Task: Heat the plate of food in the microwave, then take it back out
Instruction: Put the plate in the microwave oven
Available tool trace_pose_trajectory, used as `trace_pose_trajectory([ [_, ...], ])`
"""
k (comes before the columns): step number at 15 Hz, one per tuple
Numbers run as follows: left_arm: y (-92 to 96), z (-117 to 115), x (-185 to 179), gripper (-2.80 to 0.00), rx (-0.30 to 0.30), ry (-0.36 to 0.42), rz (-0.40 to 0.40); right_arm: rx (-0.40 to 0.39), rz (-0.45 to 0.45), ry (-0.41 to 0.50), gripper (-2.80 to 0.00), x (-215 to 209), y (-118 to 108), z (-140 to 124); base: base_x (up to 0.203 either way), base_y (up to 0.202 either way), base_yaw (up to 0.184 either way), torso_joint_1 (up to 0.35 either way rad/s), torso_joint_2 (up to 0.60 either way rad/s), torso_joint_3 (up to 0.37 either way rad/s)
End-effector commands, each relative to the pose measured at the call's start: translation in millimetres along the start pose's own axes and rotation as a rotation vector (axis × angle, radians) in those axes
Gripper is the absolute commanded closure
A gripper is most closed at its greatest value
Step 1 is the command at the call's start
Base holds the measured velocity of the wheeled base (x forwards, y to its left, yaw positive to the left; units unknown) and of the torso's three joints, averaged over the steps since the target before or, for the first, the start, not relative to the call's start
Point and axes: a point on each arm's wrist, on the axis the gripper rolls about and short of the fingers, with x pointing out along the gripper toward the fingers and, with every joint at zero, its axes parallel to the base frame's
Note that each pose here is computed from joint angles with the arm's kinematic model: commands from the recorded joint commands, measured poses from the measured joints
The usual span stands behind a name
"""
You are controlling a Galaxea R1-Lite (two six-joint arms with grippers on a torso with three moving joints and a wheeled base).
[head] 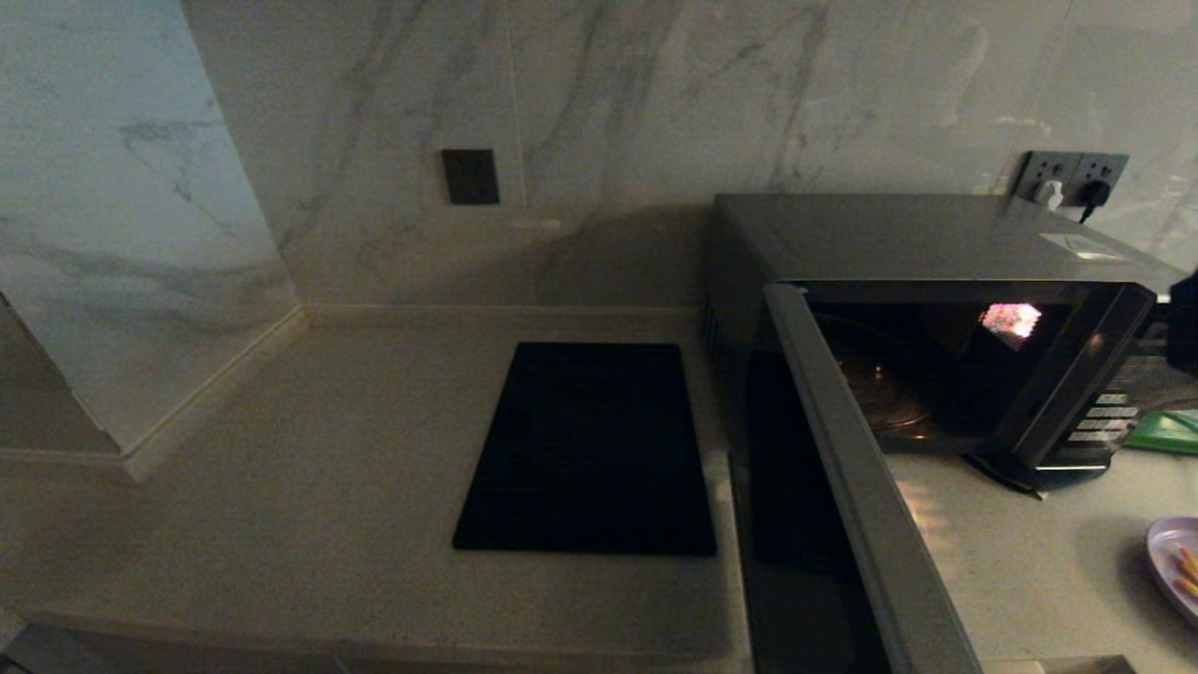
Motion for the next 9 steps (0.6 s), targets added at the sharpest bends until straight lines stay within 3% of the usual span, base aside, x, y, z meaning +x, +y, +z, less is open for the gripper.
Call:
trace_pose_trajectory([
  [1,0.0,0,0,0.00,-0.001,0.000,0.000,0.132,-0.155,-0.108,0.00,-7,-41,19,0.000,0.000,0.000,0.000,0.00,0.000],
  [3,0.0,0,0,0.00,-0.001,0.000,0.000,0.224,-0.333,-0.176,0.00,-1,-70,33,0.000,0.000,0.000,0.000,0.00,0.000],
  [5,0.0,0,0,0.00,-0.001,0.000,0.000,0.306,-0.474,-0.159,0.00,18,-97,47,0.000,0.000,0.000,0.000,0.00,0.000],
  [7,0.0,0,0,0.00,-0.001,0.000,0.000,0.370,-0.567,-0.106,0.00,44,-121,60,0.000,0.000,0.000,0.000,0.00,0.000],
  [9,0.0,0,0,0.00,-0.001,0.001,0.001,0.426,-0.600,-0.116,0.00,64,-141,73,0.000,0.000,0.000,0.000,0.00,0.000],
])
